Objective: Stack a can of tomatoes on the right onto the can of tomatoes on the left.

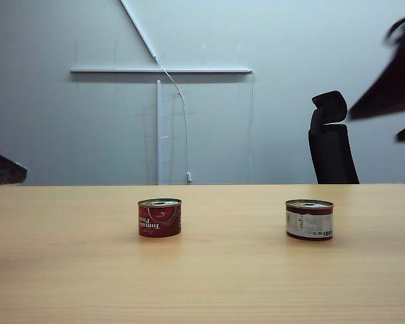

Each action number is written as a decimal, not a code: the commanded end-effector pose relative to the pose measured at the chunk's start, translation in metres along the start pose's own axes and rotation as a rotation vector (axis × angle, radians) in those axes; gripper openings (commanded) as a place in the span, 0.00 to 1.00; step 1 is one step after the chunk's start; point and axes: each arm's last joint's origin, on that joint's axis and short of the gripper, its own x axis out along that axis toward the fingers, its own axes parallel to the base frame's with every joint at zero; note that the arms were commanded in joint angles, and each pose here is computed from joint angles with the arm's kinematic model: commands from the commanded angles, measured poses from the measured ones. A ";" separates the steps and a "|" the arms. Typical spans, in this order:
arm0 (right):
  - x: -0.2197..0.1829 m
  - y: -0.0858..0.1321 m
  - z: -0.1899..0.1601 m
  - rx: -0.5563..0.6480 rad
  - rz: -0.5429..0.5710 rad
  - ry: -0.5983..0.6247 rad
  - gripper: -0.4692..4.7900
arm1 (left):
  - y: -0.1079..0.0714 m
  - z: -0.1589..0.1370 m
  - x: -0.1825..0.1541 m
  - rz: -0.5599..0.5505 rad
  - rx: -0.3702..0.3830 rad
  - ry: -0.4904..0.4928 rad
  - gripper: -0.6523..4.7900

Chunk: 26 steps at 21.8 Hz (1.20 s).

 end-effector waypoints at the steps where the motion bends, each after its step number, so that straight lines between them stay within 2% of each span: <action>1: 0.034 0.009 0.000 -0.299 -0.013 0.049 1.00 | 0.000 0.001 0.000 -0.004 0.007 -0.007 0.12; 2: 0.047 0.012 -0.004 -0.346 0.007 0.082 1.00 | 0.000 0.001 0.000 -0.004 0.007 -0.007 0.12; 4: 0.066 0.014 -0.011 -0.353 0.024 0.099 1.00 | 0.000 0.001 0.000 -0.004 0.007 -0.007 0.12; 7: 0.082 0.009 -0.019 -0.351 -0.074 0.090 1.00 | 0.000 0.001 0.000 -0.004 0.007 -0.007 0.12; 11: 0.098 0.005 -0.032 -0.346 -0.077 0.111 1.00 | 0.000 0.001 0.000 -0.004 0.007 -0.007 0.12; 16: 0.108 0.002 -0.042 -0.194 -0.078 0.096 1.00 | 0.000 0.001 0.000 -0.004 0.007 -0.007 0.12; 17: 0.109 0.002 -0.042 -0.185 -0.078 0.092 0.96 | 0.000 0.001 0.000 -0.004 0.007 -0.007 0.12; 18: 0.110 0.002 -0.042 -0.177 -0.077 0.081 0.78 | 0.000 0.001 0.000 -0.004 0.007 -0.007 0.12; 19: 0.110 0.002 -0.041 -0.172 -0.077 0.076 0.66 | 0.000 0.001 0.000 -0.004 0.007 -0.007 0.12; 20: 0.110 0.002 -0.040 -0.172 -0.077 0.070 0.47 | 0.000 0.001 0.000 -0.004 0.007 -0.007 0.12; 21: 0.110 0.002 -0.040 -0.172 -0.077 0.069 0.40 | 0.000 0.001 0.000 -0.003 0.007 -0.007 0.12; 22: 0.110 0.002 -0.040 -0.172 -0.076 0.069 0.36 | 0.000 0.001 0.000 -0.002 0.006 -0.007 0.12; 24: 0.110 0.003 -0.039 -0.159 -0.048 0.057 0.36 | 0.002 0.001 0.000 0.015 0.000 -0.007 0.12; 26: 0.112 0.007 -0.032 -0.078 0.041 0.020 0.36 | 0.009 0.001 -0.001 0.076 -0.017 -0.007 0.12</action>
